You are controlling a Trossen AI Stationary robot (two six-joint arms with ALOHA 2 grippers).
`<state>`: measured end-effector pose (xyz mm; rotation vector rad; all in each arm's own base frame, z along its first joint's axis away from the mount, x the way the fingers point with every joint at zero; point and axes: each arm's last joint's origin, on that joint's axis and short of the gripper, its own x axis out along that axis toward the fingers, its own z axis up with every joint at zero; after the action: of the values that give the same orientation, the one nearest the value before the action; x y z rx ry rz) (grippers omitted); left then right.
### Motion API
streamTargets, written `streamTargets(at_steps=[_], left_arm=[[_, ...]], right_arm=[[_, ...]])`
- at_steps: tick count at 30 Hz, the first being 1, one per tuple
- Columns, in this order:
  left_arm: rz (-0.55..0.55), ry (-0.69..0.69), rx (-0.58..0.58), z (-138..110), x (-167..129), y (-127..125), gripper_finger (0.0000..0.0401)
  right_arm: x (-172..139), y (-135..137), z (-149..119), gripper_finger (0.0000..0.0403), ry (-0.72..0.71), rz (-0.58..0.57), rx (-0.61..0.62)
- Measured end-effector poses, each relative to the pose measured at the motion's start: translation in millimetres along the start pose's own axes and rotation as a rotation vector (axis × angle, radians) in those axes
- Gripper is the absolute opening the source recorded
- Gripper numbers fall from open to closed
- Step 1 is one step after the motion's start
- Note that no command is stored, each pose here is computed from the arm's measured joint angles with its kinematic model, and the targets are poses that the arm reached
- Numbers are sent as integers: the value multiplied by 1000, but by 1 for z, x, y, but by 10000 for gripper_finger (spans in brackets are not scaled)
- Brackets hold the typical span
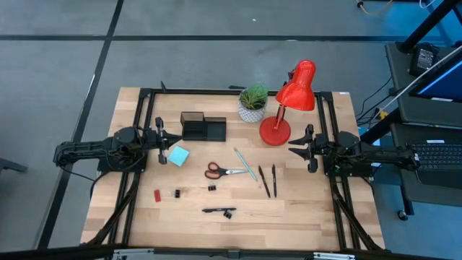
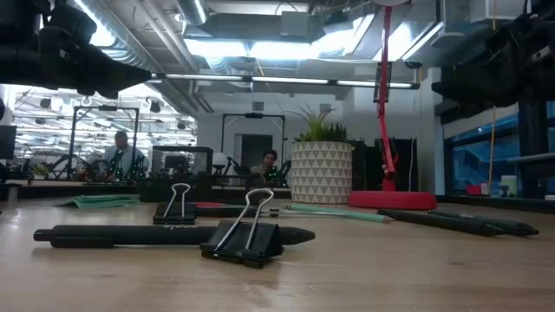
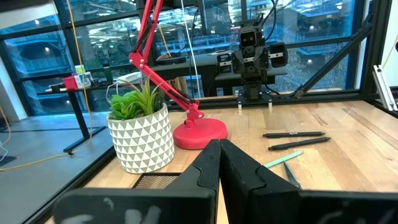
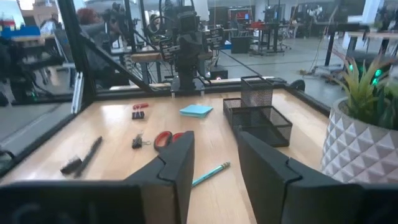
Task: Pick and place office supplies into organizer
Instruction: Put the blue sticky note into the black desk organizer
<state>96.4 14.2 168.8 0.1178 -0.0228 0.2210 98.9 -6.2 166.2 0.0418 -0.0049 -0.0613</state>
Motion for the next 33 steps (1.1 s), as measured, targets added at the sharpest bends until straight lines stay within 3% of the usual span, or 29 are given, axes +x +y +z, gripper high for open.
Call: streamTargets(at_steps=[33], left_arm=[[0,0,0,0,0,0,4]], right_arm=[[0,0,0,127,-4,1,-24]])
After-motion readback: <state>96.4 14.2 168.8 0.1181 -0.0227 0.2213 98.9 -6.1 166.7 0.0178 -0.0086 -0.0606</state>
